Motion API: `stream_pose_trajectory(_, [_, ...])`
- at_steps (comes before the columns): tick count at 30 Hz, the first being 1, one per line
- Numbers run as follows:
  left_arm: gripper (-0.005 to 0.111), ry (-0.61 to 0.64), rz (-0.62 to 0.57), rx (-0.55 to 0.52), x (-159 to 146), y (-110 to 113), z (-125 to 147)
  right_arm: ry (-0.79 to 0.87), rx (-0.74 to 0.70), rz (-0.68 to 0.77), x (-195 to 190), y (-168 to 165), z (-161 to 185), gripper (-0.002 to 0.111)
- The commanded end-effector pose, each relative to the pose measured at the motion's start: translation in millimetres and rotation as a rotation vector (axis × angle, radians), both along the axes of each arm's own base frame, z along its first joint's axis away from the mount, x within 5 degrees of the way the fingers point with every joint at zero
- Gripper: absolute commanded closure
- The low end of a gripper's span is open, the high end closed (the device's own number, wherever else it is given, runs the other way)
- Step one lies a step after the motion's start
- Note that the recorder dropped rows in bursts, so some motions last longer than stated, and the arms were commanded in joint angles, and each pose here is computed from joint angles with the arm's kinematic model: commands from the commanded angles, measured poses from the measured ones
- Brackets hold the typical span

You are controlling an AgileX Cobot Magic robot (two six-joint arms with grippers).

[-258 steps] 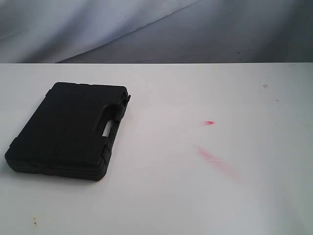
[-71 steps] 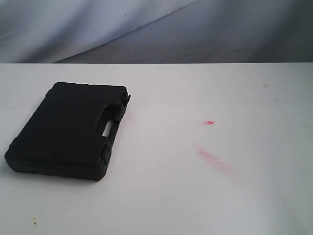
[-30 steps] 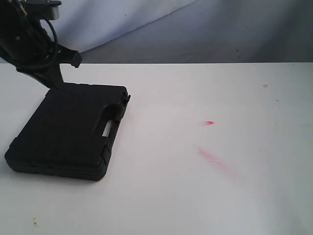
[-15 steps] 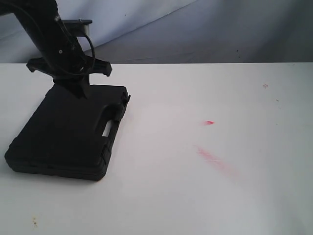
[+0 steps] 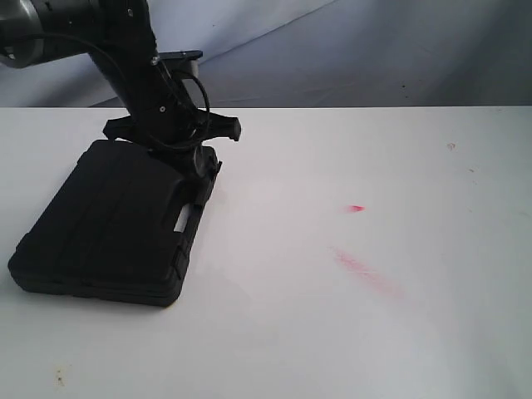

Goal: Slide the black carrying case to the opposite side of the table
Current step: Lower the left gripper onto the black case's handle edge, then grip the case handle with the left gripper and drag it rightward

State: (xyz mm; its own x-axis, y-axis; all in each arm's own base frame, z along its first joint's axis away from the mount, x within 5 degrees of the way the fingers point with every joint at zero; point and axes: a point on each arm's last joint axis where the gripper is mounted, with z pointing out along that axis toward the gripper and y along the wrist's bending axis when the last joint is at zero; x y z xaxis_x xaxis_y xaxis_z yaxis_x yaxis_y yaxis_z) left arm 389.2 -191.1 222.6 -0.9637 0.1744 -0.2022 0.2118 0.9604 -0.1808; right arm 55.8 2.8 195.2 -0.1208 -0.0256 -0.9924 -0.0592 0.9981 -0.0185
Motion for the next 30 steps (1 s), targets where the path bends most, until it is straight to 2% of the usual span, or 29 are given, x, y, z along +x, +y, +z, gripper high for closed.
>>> stream_pose_trajectory(1, [0.093, -0.034, 0.009, -0.047, -0.1, -9.9, 5.0, 0.004, 0.009, -0.006, -0.1, -0.2, -1.4, 0.108])
stream_pose_trajectory(6, [0.093, -0.002, 0.111, 0.055, 3.5, -1.6, -9.0, 0.004, 0.009, -0.006, -0.1, -0.2, -1.4, 0.108])
stream_pose_trajectory(7, [0.09, 0.013, 0.114, 0.063, 4.8, -2.2, -16.5, 0.004, 0.009, -0.006, -0.1, -0.2, -1.4, 0.108])
stream_pose_trajectory(12, [0.06, 0.052, 0.079, 0.092, 7.2, -5.9, -39.0, 0.004, 0.009, -0.006, -0.1, -0.2, -1.4, 0.108])
stream_pose_trajectory(14, [0.054, 0.057, 0.072, 0.095, 7.1, -7.9, -43.8, 0.004, 0.009, -0.006, -0.1, -0.2, -1.4, 0.108])
stream_pose_trajectory(20, [0.054, 0.094, 0.069, 0.122, 8.6, -9.4, -63.8, 0.004, 0.009, -0.006, -0.1, -0.2, -1.4, 0.108])
stream_pose_trajectory(30, [0.057, 0.077, 0.072, 0.115, 12.5, -11.1, -77.2, 0.004, 0.009, -0.006, -0.1, -0.2, -1.4, 0.108])
